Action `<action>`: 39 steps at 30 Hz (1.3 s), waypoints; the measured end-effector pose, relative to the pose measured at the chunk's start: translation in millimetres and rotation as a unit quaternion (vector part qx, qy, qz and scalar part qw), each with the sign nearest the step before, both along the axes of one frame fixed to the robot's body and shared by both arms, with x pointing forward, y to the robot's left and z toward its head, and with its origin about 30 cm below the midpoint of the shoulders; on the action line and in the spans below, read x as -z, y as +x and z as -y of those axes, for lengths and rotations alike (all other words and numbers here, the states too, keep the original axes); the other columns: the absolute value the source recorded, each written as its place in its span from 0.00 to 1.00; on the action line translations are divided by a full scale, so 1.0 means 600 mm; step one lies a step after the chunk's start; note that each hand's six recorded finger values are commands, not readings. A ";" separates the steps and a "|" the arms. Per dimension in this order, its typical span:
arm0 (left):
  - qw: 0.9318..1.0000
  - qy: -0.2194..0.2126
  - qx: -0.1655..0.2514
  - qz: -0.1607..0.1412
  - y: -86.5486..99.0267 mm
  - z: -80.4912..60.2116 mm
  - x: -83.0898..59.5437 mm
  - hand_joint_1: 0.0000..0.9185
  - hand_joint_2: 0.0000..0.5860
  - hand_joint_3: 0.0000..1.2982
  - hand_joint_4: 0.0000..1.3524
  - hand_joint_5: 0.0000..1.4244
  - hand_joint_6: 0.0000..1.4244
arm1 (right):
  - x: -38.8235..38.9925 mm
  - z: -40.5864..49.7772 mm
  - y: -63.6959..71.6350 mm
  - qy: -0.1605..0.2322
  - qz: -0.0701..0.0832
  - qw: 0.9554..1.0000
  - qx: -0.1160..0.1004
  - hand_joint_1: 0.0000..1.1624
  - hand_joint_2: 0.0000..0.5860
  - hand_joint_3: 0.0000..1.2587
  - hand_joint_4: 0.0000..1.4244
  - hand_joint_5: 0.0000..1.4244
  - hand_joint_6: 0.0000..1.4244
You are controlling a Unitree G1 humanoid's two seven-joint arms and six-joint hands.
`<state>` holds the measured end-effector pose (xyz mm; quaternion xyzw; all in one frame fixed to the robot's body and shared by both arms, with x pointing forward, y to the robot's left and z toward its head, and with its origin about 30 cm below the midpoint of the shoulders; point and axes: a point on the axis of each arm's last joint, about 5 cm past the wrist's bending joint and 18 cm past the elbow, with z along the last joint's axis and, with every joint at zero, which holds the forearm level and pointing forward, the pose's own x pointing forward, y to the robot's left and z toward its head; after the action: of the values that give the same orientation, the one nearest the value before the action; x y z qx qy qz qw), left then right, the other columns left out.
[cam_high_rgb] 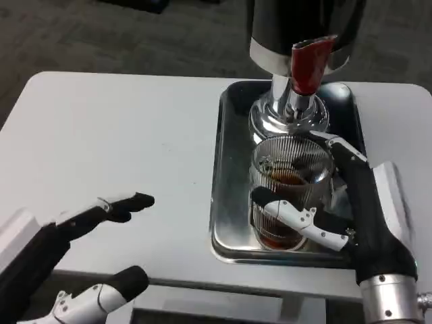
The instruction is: Grasp the cup under the faucet to collect the drink, then remove the cup.
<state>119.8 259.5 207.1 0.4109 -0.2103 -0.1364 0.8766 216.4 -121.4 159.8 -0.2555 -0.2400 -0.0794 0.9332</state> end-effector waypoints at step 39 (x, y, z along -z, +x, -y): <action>0.999 0.005 0.039 0.030 0.051 0.011 -0.015 0.05 0.22 0.20 0.16 0.17 0.15 | -0.019 0.071 -0.056 0.049 0.030 0.997 0.052 0.80 0.26 0.75 0.81 0.98 1.00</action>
<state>150.7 253.0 216.1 0.4103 -0.2516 -0.1591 0.8620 182.6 -164.3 171.3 -0.2188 -0.2503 -0.1468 0.9316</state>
